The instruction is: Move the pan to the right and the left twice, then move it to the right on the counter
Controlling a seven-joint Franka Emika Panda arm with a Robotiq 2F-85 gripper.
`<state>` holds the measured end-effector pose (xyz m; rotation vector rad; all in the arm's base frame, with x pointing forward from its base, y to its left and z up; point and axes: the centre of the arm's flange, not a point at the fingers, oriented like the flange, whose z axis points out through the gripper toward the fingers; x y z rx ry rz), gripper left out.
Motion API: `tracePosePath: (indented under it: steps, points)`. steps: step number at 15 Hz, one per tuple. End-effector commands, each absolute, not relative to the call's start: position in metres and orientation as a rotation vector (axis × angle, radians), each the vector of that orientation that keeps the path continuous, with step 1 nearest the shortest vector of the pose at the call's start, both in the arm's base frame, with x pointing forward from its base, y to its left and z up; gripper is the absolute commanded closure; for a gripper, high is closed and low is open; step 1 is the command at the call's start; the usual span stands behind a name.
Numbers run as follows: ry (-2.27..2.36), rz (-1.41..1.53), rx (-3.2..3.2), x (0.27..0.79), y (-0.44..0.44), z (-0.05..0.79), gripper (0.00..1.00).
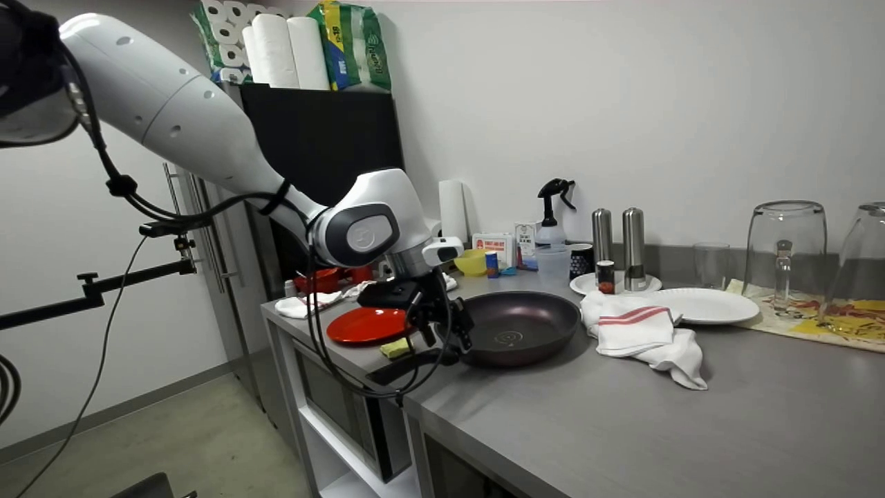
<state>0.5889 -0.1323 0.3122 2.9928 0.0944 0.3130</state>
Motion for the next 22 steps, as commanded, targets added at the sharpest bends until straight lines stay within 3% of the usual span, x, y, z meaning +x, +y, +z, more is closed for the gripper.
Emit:
tracePosePath:
  steps: [1, 11, 12, 13, 20, 21, 22]
  points:
    - [0.086, 0.264, 2.984, 0.599, -0.136, 0.312, 0.0]
    - [0.079, 0.073, 3.026, 0.595, -0.138, 0.305, 0.0]
    - [0.077, 0.065, 3.031, 0.595, -0.137, 0.304, 0.08]
    - [0.073, 0.06, 3.036, 0.596, -0.136, 0.304, 0.26]
    - [0.044, 0.05, 3.056, 0.6, -0.136, 0.298, 0.78]
    - [0.04, 0.048, 3.057, 0.601, -0.137, 0.298, 0.84]
    - [0.037, 0.046, 3.058, 0.601, -0.138, 0.299, 0.84]
